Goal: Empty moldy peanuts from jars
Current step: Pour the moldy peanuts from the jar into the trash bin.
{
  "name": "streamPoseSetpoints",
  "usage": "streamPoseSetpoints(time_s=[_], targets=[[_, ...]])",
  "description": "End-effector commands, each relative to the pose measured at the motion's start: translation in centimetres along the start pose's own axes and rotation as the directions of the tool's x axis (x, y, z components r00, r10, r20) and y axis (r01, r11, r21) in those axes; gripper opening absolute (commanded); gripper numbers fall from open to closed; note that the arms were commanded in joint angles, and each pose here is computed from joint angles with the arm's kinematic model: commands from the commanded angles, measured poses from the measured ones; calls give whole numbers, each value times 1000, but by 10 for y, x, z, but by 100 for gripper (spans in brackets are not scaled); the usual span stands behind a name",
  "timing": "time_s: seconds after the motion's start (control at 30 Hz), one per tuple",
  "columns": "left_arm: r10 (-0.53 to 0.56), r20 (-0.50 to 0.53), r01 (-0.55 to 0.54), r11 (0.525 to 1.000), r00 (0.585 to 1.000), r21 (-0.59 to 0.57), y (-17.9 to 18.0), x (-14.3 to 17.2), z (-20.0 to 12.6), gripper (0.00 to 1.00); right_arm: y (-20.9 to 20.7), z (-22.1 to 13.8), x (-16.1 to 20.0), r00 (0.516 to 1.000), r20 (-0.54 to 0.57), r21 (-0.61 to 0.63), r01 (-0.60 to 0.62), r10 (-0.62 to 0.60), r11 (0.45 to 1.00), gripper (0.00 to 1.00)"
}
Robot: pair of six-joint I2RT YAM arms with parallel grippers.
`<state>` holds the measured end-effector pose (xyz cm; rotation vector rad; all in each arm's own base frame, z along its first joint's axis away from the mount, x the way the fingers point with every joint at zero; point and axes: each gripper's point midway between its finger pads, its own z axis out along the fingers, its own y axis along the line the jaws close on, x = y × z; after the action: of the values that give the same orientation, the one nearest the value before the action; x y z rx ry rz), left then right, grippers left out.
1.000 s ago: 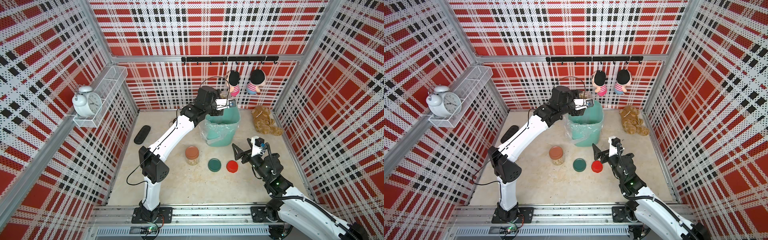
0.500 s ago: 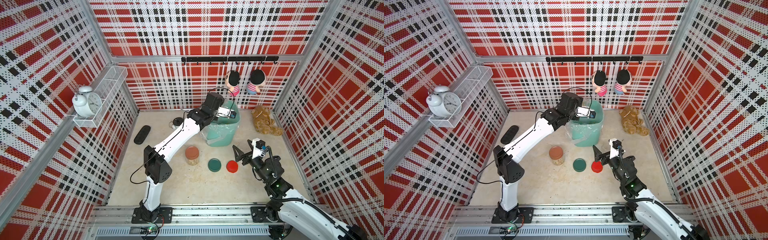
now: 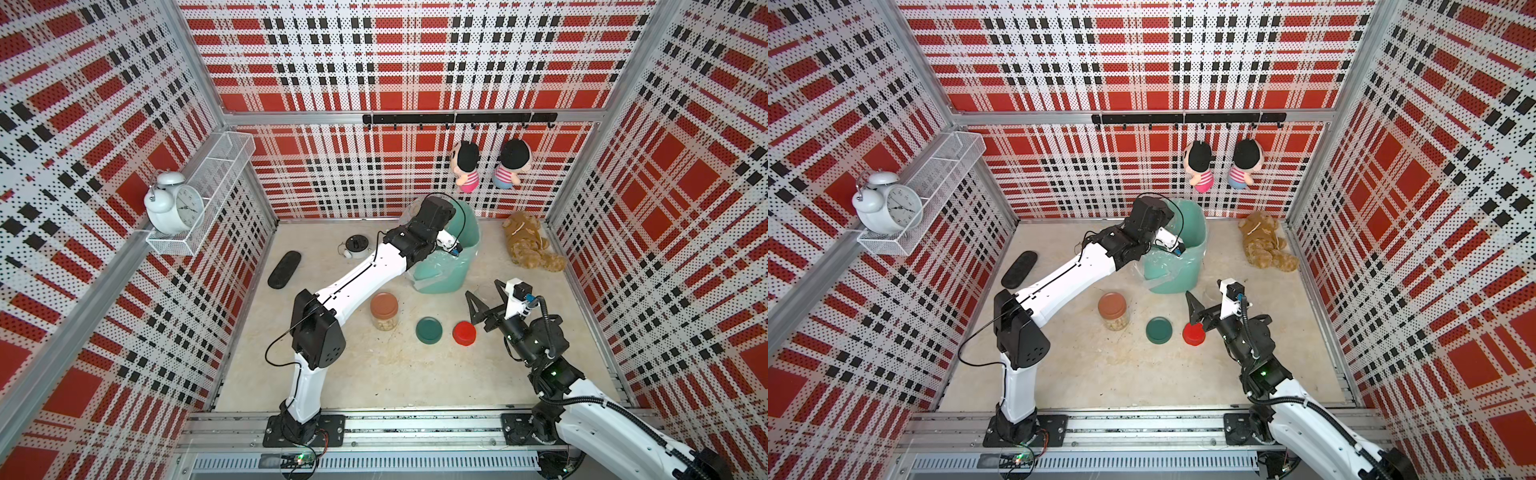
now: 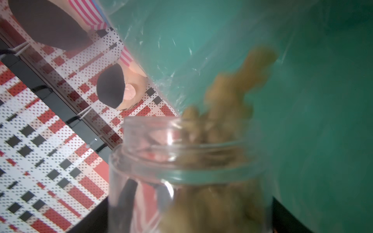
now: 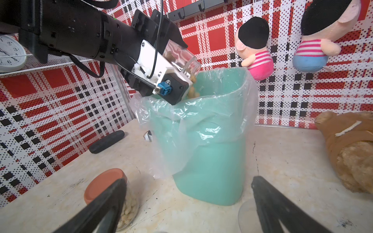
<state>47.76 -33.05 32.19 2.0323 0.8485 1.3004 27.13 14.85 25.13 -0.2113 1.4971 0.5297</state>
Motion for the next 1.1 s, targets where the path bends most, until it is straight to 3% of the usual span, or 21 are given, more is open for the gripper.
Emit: streamPoseSetpoints(time_s=[0.0,0.3,0.47,0.63,0.77,0.97,1.07], targets=[[38,-114,-52,991,993,-120,40,28,-16,0,-2,-2,-5,999,36,1,-6,6,1000,100],[118,-133,-140,976,984,-170,54,31,-21,0,-3,-3,-6,999,50,-4,-11,11,1000,100],[167,-93,-179,973,982,-143,33,17,-16,0,-5,-4,-5,998,56,-1,-21,21,1000,100],[109,-141,-134,973,984,-185,54,34,-25,0,-5,-5,-5,998,61,-2,-33,33,999,100],[153,-110,-167,977,982,-135,31,28,-10,0,-5,-4,-5,997,64,-2,-37,37,999,100],[32,-146,-71,960,989,-271,78,52,-32,0,-7,-4,-4,998,61,6,-35,35,999,100],[20,-124,-52,964,992,-261,75,52,-29,0,-6,-3,-3,997,59,0,-42,42,999,100]])
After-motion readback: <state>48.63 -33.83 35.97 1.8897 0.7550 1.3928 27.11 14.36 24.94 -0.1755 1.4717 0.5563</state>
